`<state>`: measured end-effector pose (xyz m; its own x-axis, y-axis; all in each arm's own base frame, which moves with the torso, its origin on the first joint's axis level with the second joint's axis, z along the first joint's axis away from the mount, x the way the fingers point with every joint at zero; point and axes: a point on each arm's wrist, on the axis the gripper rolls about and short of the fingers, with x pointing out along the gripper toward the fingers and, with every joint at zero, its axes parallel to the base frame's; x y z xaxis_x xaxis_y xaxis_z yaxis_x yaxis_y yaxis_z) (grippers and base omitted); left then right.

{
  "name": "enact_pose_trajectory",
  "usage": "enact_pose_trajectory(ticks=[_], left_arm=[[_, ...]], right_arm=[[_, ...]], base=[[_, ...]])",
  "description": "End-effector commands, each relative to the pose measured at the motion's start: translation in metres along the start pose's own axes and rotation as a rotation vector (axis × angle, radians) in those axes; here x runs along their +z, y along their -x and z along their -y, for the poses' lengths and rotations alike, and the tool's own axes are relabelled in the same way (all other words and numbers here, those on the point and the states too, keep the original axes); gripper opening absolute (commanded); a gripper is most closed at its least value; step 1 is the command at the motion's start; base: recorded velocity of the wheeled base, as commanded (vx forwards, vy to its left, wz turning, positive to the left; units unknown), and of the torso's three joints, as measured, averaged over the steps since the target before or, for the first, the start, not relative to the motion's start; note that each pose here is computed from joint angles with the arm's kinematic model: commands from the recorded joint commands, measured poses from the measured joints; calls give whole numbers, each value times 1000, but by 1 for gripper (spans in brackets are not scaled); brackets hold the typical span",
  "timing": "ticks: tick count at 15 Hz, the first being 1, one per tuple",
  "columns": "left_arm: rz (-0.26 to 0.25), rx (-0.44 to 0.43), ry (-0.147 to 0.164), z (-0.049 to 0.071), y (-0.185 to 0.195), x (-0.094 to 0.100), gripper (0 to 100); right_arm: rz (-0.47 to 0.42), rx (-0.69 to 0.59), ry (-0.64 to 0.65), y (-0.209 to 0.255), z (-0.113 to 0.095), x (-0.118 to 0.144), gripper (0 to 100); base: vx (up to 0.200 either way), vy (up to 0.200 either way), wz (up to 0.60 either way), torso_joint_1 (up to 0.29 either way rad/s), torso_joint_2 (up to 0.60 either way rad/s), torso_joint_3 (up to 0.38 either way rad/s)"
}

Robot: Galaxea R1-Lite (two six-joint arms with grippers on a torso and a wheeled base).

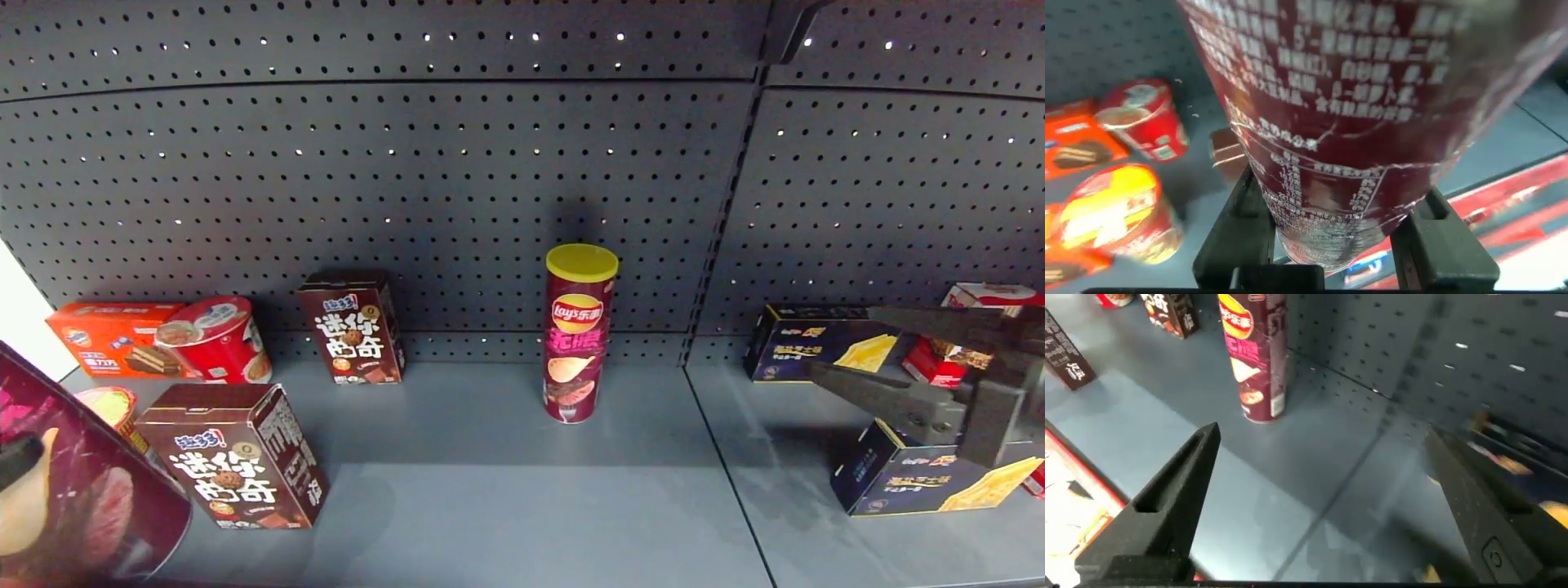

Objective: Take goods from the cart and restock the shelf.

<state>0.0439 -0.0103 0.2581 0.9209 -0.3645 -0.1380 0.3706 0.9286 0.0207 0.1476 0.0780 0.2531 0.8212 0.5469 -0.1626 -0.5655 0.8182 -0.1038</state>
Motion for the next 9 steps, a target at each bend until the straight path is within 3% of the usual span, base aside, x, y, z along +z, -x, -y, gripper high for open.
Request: enact_pose_trajectory(ticks=[1,5,9], left_arm=[[-54,-49,6,-3,-19,4,0],[-50,-115,-2,-2,-36,26,0],[-89,-265,-17,10,-49,25,0]], right_arm=[[-64,34,-3,-40,-1,-4,100],[-66,51,-2,-83,-1,-2,100],[-96,66,-3,-116,-3,-10,100]], base=[[0,0,0,0,0,0],[0,0,0,0,0,0],[0,0,0,0,0,0]])
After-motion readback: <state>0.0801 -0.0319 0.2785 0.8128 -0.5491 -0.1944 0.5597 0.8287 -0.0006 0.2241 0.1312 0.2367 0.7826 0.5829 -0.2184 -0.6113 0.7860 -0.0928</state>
